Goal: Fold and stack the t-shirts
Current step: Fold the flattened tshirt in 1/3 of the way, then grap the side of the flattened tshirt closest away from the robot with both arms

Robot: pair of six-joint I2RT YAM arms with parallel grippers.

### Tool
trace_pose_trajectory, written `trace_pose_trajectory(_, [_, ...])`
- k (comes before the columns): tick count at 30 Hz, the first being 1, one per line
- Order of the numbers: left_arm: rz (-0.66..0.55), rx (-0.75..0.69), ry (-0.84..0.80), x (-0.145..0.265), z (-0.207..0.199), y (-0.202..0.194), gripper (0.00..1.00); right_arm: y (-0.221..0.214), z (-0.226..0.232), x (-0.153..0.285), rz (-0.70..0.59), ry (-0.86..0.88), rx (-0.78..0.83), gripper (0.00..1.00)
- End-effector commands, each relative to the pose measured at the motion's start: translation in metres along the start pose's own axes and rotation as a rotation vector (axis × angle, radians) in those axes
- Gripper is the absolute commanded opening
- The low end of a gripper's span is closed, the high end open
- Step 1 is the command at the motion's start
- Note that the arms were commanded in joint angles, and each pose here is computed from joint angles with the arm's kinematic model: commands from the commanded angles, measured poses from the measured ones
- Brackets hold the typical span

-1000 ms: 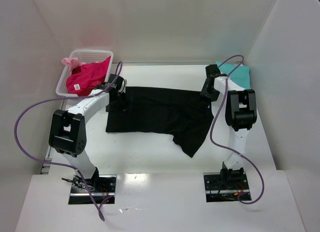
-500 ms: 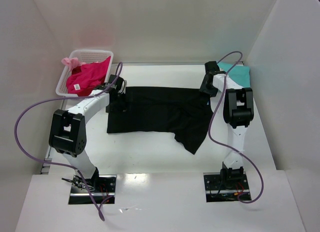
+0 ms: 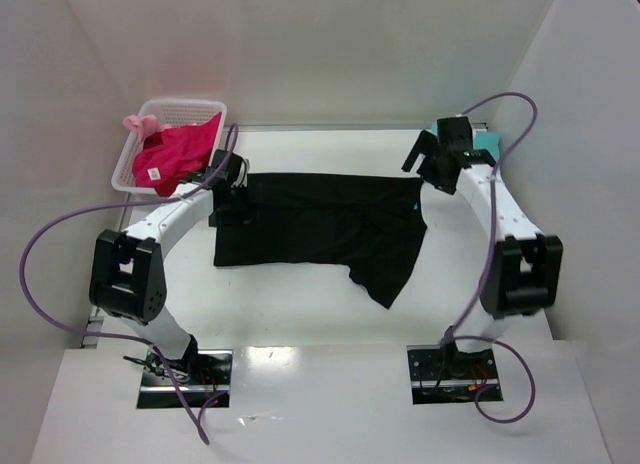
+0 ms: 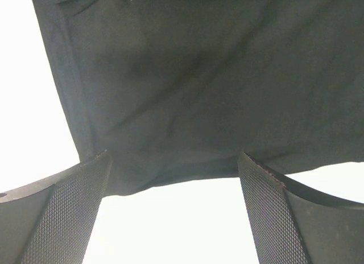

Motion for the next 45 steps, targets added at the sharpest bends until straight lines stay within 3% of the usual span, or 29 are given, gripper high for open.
trace_pose_trajectory(1, [-0.018, 0.045, -0.010, 0.021, 0.000, -0.007, 1.00, -0.054, -0.011, 0.027, 0.159, 0.005, -0.094, 1.00])
trace_pose_trajectory(6, [-0.035, 0.057, -0.024, 0.029, -0.001, -0.011, 1.00, -0.128, -0.022, 0.042, 0.317, -0.146, -0.027, 1.00])
trace_pose_trajectory(15, [-0.046, 0.056, -0.027, 0.024, 0.000, -0.015, 1.00, -0.170, -0.042, 0.062, 0.365, -0.228, -0.141, 0.94])
trace_pose_trajectory(20, [-0.023, 0.057, -0.031, 0.015, -0.001, -0.016, 1.00, -0.205, -0.048, 0.057, 0.416, -0.349, -0.012, 0.94])
trace_pose_trajectory(23, [-0.016, 0.057, -0.019, 0.013, 0.001, -0.019, 1.00, -0.221, -0.058, 0.054, 0.446, -0.390, -0.023, 0.94])
trace_pose_trajectory(39, [0.006, 0.039, 0.026, 0.009, 0.005, -0.015, 1.00, -0.240, -0.075, 0.042, 0.378, -0.370, -0.106, 0.90])
trace_pose_trajectory(45, [0.036, 0.056, 0.078, 0.011, 0.010, -0.021, 1.00, -0.246, -0.081, 0.043, 0.365, -0.340, -0.154, 0.77])
Point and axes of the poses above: each gripper's point midway between its finger pads, its own x axis back along the fingers, its own z axis along the line the jaws close on, y = z × x, the point moved 7 cm from there along x, back along the fingers, and after that the axes turned 7 degrees about -x, right-handed, at the moved point
